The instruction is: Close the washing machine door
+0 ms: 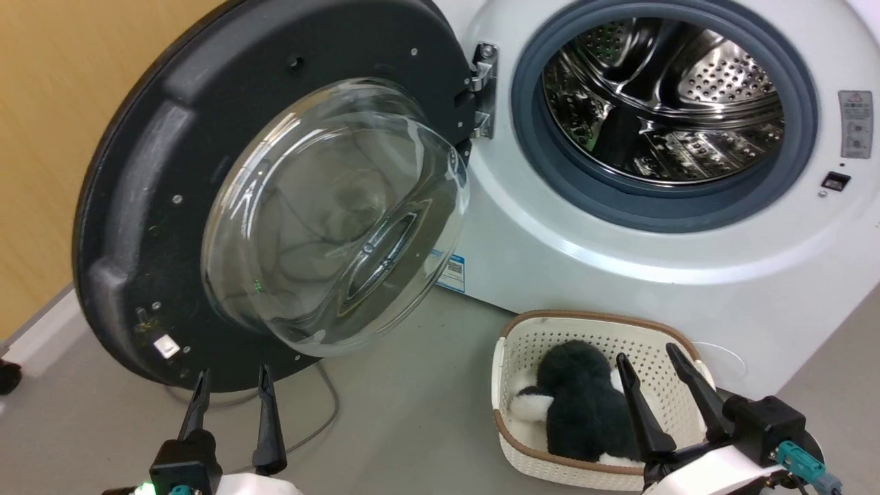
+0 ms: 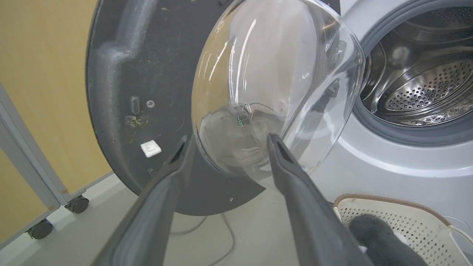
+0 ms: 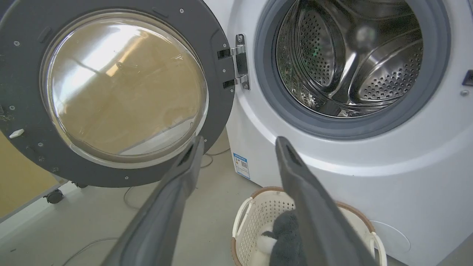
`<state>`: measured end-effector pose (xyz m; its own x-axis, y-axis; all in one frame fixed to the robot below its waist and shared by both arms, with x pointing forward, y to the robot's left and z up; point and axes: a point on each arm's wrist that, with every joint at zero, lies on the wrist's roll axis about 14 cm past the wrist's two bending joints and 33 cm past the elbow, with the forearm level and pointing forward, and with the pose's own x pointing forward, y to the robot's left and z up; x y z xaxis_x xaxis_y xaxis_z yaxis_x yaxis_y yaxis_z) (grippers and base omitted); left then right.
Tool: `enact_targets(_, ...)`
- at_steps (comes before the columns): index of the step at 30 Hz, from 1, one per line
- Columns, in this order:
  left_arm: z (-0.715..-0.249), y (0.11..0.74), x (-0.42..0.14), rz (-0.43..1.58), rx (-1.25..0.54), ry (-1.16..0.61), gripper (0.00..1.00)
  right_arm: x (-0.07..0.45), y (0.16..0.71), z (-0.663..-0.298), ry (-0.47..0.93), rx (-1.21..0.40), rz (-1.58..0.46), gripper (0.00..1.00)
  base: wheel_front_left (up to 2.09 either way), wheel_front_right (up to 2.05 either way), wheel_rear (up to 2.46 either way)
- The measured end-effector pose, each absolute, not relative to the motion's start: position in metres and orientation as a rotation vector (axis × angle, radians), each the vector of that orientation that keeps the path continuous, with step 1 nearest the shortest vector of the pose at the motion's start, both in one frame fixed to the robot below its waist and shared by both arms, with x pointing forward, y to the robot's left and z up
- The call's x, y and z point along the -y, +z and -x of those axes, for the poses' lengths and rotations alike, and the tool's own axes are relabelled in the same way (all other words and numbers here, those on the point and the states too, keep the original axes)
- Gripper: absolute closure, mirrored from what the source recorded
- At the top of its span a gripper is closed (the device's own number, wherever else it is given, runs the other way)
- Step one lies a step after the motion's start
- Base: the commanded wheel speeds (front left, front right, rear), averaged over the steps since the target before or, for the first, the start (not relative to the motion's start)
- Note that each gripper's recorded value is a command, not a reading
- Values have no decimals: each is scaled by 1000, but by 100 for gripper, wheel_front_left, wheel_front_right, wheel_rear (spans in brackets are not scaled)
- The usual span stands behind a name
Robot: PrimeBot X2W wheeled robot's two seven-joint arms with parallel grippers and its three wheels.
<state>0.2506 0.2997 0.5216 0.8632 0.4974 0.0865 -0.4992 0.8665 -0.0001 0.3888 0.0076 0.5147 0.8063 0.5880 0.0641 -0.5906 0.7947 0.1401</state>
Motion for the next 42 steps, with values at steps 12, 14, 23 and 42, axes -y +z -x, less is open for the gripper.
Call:
enact_targets(12, -229, 526, -315, -27, 115, 603, 0, -34, 517, -386, 708, 23, -195, 0, 0, 0, 0)
enact_targets(14, -225, 526, -317, -29, 114, 619, 0, -38, 517, -385, 719, 23, -203, 0, 0, 0, 0)
enact_targets(23, -206, 526, -326, -32, 123, 680, 0, -55, 516, -381, 769, 20, -225, 0, 0, 0, 0)
enact_targets(42, -179, 557, -352, -40, 242, 772, 100, -66, 514, -379, 805, 16, -247, 0, 0, 0, 0)
